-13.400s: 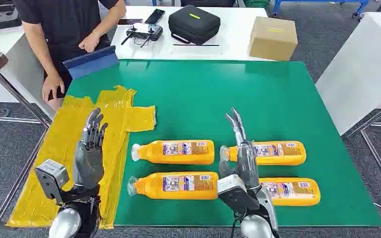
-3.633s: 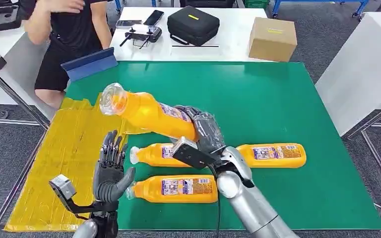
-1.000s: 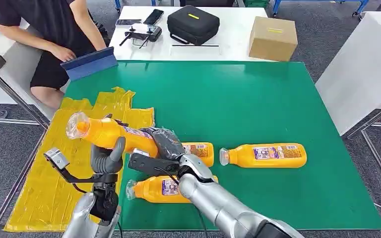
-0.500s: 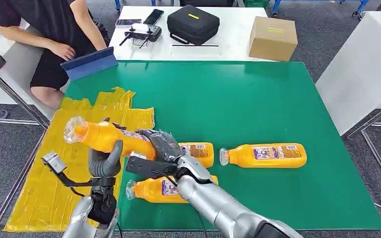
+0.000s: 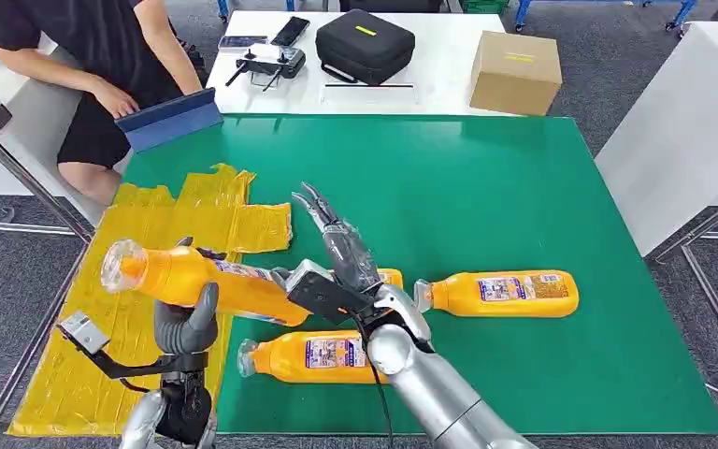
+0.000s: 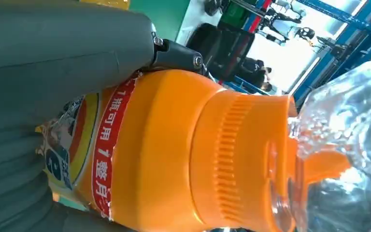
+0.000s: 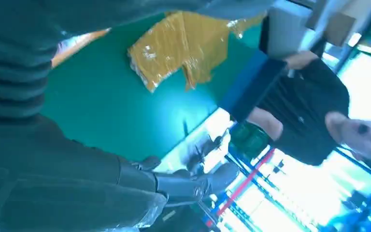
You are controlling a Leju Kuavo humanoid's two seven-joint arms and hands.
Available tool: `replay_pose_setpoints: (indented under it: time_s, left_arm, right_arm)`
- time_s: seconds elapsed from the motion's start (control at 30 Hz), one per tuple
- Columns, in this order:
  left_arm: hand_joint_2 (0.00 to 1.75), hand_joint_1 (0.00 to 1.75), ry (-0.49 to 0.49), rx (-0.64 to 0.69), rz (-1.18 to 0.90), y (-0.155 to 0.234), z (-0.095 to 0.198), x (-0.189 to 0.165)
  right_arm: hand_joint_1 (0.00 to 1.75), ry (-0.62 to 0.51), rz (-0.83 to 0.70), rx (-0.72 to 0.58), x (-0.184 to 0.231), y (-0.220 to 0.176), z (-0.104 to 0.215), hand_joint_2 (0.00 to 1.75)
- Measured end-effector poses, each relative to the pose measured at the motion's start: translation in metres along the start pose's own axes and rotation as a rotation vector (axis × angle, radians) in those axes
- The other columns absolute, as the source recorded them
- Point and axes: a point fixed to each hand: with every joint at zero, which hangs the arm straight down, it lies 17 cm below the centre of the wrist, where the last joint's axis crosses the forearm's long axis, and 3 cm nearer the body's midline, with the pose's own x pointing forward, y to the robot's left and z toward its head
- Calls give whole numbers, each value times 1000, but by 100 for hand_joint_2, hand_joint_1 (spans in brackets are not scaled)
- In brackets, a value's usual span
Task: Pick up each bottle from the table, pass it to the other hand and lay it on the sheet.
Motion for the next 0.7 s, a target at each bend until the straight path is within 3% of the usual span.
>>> replay_pose_setpoints:
  time_s: [0.27, 0.4, 0.53, 0.7]
  left_arm:
    - [175, 175, -42, -10, -179, 7, 3, 16]
    - [175, 175, -44, -34, -524, 24, -6, 24]
    - [175, 175, -52, -58, -824, 52, -47, 45]
    - [175, 175, -59, -50, -1036, 75, -108, 68]
  right_arm:
    - [0, -52, 33, -43, 16, -26, 27, 0]
    - [0, -78, 77, -54, 25, -37, 53, 0]
    - [0, -101, 112, -60, 37, -48, 71, 0]
    - [0, -113, 133, -71, 45, -58, 78, 0]
